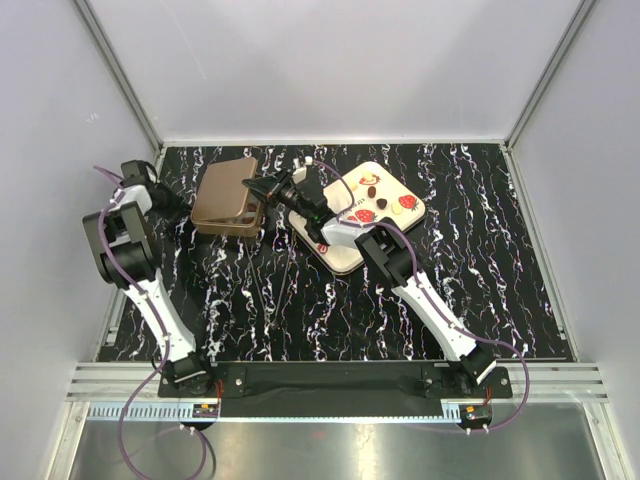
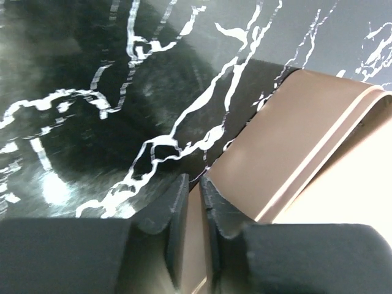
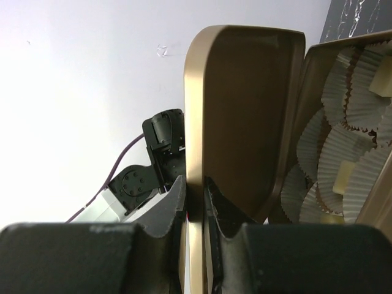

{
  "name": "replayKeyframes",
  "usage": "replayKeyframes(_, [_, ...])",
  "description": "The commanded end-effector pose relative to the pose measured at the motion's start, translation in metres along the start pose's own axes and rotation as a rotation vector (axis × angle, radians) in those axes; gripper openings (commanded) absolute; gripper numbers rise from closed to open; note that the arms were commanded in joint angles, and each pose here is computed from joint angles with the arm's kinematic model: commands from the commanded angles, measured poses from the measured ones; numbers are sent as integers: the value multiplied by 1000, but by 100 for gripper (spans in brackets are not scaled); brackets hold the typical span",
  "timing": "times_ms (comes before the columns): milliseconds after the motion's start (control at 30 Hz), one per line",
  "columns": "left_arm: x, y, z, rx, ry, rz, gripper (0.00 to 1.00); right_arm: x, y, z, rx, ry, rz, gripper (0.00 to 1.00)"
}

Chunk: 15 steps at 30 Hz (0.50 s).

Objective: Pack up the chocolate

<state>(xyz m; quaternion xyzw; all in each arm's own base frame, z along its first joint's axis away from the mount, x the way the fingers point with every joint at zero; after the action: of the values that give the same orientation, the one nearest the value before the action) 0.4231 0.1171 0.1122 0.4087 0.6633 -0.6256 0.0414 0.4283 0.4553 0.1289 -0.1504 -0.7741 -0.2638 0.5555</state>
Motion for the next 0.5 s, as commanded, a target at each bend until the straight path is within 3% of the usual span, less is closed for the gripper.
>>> replayKeyframes(0, [-26,-41,-25,-104,42,68,22,33,3,-9,-1,-31,-143,0])
replayKeyframes(67, [-29,-48,-28,-110,44,74,29,37,3,-10,-3,-35,-153,0])
replayKeyframes(467, [-46,-79,-33,-153,77,127,43,42,5,-10,-15,-29,-183,0])
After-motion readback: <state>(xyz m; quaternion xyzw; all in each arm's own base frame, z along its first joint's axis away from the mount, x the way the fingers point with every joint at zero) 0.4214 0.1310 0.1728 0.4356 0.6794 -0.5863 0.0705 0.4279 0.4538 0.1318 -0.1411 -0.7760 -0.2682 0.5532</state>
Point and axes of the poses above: each gripper's point midway between its finger pads, its own y axis out along the fingers, its own x axis along the line the jaws close on, z = x × y, the point moved 10 cm from there along -y, back along the fingers, and after that the axes turned 9 degrees about -y, right-handed, at the moved point
